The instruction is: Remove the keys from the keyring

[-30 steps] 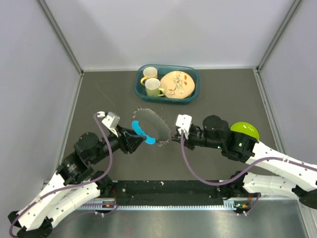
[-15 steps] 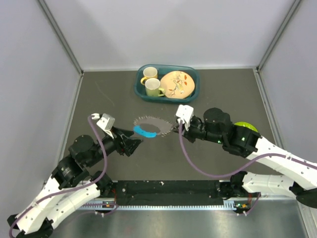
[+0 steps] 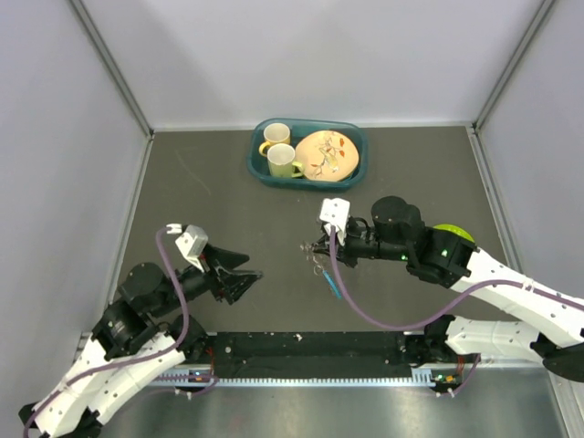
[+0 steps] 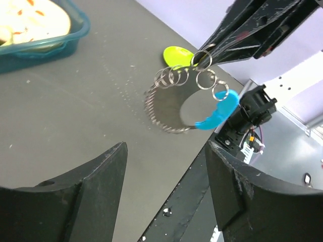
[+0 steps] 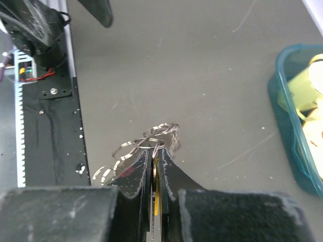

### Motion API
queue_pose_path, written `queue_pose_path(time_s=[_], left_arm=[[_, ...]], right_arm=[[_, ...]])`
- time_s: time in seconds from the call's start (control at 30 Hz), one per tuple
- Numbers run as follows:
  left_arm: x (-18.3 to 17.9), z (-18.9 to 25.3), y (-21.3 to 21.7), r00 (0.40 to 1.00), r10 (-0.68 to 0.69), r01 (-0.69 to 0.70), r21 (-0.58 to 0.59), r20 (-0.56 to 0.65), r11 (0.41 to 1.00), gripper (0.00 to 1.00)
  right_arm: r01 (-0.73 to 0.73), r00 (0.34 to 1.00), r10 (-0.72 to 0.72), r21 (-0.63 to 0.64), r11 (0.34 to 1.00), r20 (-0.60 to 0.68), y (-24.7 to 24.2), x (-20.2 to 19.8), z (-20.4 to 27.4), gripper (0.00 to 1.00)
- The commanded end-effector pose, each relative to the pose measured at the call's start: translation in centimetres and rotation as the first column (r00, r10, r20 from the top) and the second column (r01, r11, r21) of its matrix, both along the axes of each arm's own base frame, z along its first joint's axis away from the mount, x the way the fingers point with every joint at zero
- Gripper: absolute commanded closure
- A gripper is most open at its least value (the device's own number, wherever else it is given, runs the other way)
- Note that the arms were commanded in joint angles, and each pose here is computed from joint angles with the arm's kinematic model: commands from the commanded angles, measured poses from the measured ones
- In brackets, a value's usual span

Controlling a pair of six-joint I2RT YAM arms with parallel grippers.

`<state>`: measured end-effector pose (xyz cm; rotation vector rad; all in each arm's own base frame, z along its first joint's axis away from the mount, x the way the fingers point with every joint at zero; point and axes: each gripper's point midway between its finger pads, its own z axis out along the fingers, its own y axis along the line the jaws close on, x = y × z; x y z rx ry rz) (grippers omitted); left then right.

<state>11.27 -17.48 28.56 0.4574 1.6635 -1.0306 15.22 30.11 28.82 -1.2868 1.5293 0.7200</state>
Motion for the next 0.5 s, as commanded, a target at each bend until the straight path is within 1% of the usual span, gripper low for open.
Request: queue_pose_path(time_s=[0.0,0.03,0.1,0.13,0.2,0.23,0.3,0.4,0.47], left_arm=[[-0.5,3.2,-2.7,0.975,-0.16,0.161,0.002,0.157,0.987,0.34],[-0.8,3.3,-3.5,0.966,-0.208,0.209,0.012,0.155,0.978,0.34],[-0.9,4.3,-4.3,0.948,-0.248,0.252,0.006,0.2,0.968,0.37],[-1.0,4.3,-4.8,0.939,-0.28,0.284,0.011,0.201,0.959,0.37],[-0.9,4.9,-5.3,0.919,-0.303,0.309,0.016,0.253,0.951,0.38],[-0.7,4.5,-5.7,0.916,-0.313,0.317,0.026,0.252,0.948,0.39],[-1.2,5.1,-6.2,0.885,-0.357,0.365,0.028,0.298,0.93,0.39],[-2.3,5.6,-7.0,0.833,-0.434,0.45,0.034,0.343,0.892,0.39],[-2.8,5.2,-7.4,0.81,-0.479,0.494,0.048,0.337,0.868,0.39]], right_arm=[[-0.123,0.992,0.121,0.089,0.988,0.035,1.0,-1.6,3.2,1.0],[-0.162,0.987,0.16,0.086,0.983,0.031,1.1,-2.3,3.1,1.0],[-0.201,0.98,0.2,0.077,0.977,0.017,1.2,-3.0,2.7,1.0],[-0.223,0.975,0.223,0.072,0.972,0.012,1.2,-3.5,2.6,1.0],[-0.274,0.962,0.274,0.079,0.958,0.016,1.3,-4.5,2.8,1.0],[-0.31,0.951,0.309,0.075,0.948,0.029,1.3,-5.2,2.8,1.0],[-0.368,0.93,0.366,0.082,0.926,0.037,1.3,-6.3,2.8,1.0],[-0.406,0.914,0.402,0.077,0.911,0.057,1.3,-6.8,2.8,1.0],[-0.435,0.9,0.43,0.067,0.898,0.076,1.3,-7.1,2.5,1.0]])
